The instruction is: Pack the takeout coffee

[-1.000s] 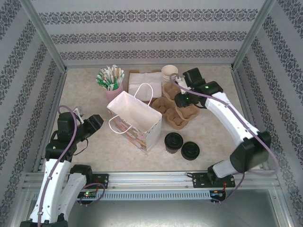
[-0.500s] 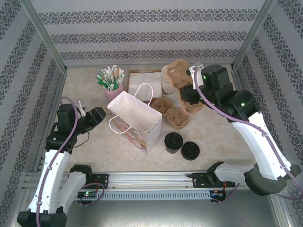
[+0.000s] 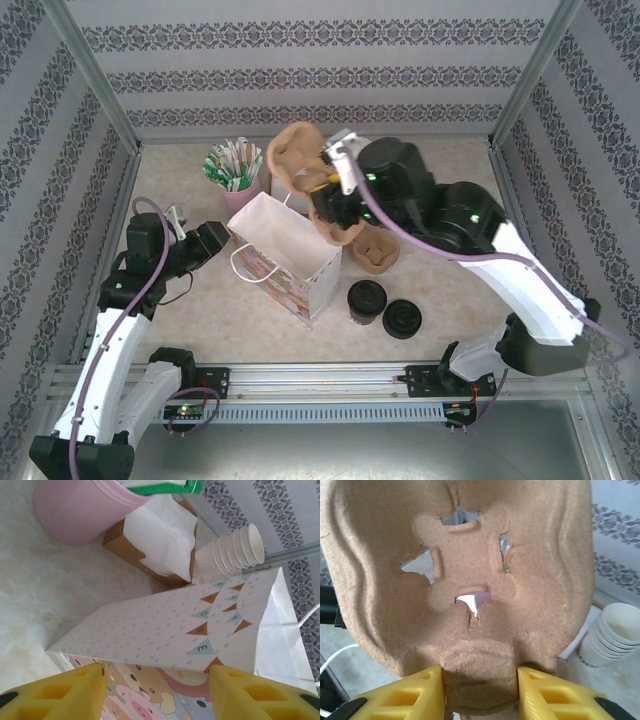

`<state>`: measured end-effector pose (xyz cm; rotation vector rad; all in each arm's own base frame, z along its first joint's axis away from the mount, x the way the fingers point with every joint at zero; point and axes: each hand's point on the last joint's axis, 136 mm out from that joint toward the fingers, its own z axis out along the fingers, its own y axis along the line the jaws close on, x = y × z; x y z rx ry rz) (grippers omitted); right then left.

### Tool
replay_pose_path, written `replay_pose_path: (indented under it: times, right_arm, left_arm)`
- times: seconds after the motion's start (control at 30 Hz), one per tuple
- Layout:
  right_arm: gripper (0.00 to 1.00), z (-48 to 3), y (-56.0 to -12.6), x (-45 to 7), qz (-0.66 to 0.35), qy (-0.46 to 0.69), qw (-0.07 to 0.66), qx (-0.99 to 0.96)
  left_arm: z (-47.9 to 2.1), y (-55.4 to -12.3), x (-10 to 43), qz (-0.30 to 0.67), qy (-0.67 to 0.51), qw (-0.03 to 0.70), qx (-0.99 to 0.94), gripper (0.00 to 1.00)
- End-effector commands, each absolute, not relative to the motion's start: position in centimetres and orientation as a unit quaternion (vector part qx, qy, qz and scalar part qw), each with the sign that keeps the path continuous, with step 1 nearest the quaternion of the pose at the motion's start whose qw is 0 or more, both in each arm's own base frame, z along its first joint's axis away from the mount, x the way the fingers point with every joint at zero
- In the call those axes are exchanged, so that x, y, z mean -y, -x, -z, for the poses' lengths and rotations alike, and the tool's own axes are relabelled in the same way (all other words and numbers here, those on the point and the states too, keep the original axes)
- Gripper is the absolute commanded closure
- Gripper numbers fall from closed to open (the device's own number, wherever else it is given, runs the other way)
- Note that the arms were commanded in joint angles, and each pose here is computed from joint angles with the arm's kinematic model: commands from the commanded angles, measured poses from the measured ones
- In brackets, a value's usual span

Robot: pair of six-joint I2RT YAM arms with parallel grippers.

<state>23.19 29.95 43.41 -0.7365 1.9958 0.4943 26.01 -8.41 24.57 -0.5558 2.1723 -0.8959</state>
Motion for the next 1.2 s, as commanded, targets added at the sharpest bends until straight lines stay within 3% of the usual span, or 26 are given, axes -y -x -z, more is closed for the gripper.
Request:
replay_pose_path:
  times: [0.0, 0.5, 1.17]
  right_arm:
    - [0.61, -43.2, -23.6, -32.1, -0.215, 0.283, 0.459, -0.815]
    - [0.62, -36.0, -23.5, -37.7, -0.211, 0.294, 0.386, -0.848]
    - [0.62, -29.2, -22.0, -36.0, -0.139, 0.324, 0.296, -0.888]
  left_arm:
    - [-26.4, -26.0, 7.5, 0.324, 0.209, 0.397, -0.833, 0.43]
    - [-27.1, -25.8, 6.8, 0.302, 0.198, 0.420, -0.833, 0.43]
    - [-27.4, -25.5, 7.4, 0.314, 0.184, 0.412, -0.835, 0.43]
